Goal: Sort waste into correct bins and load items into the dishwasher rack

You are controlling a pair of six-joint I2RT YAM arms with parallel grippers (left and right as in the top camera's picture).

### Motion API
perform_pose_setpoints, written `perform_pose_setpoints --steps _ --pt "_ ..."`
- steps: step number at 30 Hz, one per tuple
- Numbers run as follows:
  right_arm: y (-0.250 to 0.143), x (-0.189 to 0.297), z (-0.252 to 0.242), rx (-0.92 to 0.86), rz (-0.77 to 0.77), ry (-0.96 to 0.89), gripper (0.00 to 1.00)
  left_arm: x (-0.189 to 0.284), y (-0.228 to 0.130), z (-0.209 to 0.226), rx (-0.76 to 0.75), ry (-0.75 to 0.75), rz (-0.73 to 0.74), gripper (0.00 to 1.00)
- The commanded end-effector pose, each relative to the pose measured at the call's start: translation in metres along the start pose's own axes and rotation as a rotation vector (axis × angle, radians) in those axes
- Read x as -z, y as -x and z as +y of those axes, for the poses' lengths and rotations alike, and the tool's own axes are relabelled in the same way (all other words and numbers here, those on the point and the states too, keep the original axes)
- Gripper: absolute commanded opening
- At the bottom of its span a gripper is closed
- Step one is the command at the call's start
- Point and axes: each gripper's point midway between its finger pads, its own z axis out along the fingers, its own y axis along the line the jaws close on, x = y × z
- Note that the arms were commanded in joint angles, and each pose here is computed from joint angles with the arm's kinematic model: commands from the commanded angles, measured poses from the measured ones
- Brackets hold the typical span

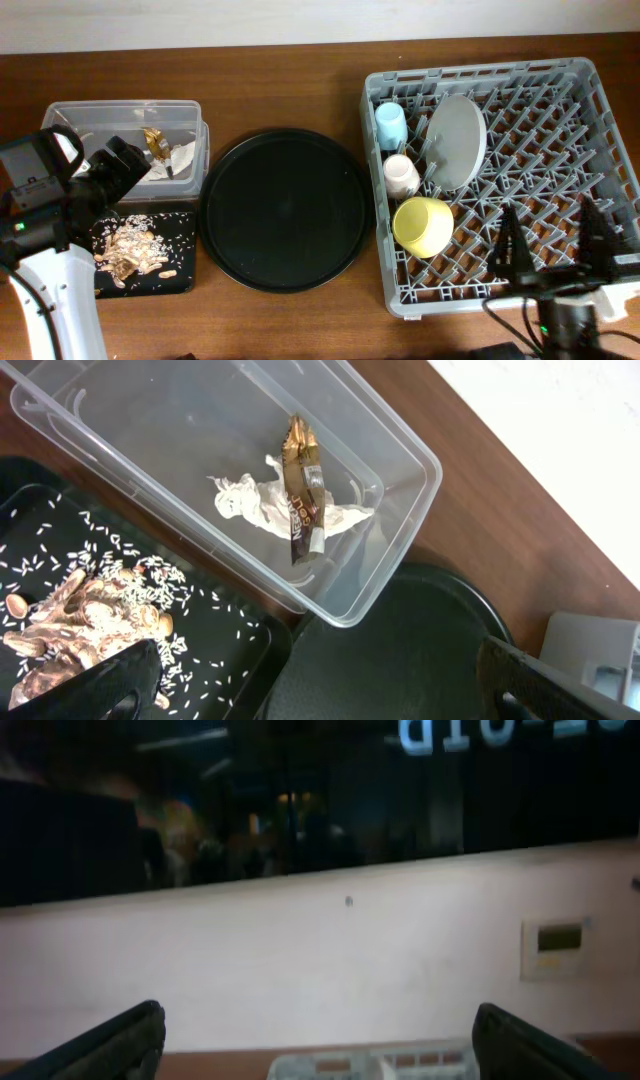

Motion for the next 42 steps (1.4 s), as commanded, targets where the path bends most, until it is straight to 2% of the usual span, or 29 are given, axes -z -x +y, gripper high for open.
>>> perform_pose_setpoints --steps 1,5,14,20,26,42 --pt "-0.043 -0.002 -0.011 -0.146 -0.007 -0.029 0.98 0.003 0.003 -0.001 0.009 -0.01 -0.007 0.99" --pt "-0.079 -0.001 -0.02 -0.2 -0.018 -0.047 0.98 0.003 0.003 -0.001 0.009 -0.01 -0.007 0.99" --pt "-0.168 -0.006 -0.031 -0.19 0.151 -0.076 0.98 0.003 0.003 -0.001 0.009 -0.009 -0.008 0.99" --pt "-0.231 0.004 -0.037 -0.185 0.321 -0.101 0.99 0.003 0.003 -0.001 0.009 -0.009 -0.008 0.99" --pt "-0.234 0.005 -0.038 -0.094 0.337 -0.089 0.98 0.003 0.003 -0.001 0.009 -0.009 -0.008 0.99" --pt "-0.234 0.005 -0.037 -0.093 0.338 -0.085 0.98 0.003 0.003 -0.001 0.009 -0.009 -0.008 0.99"
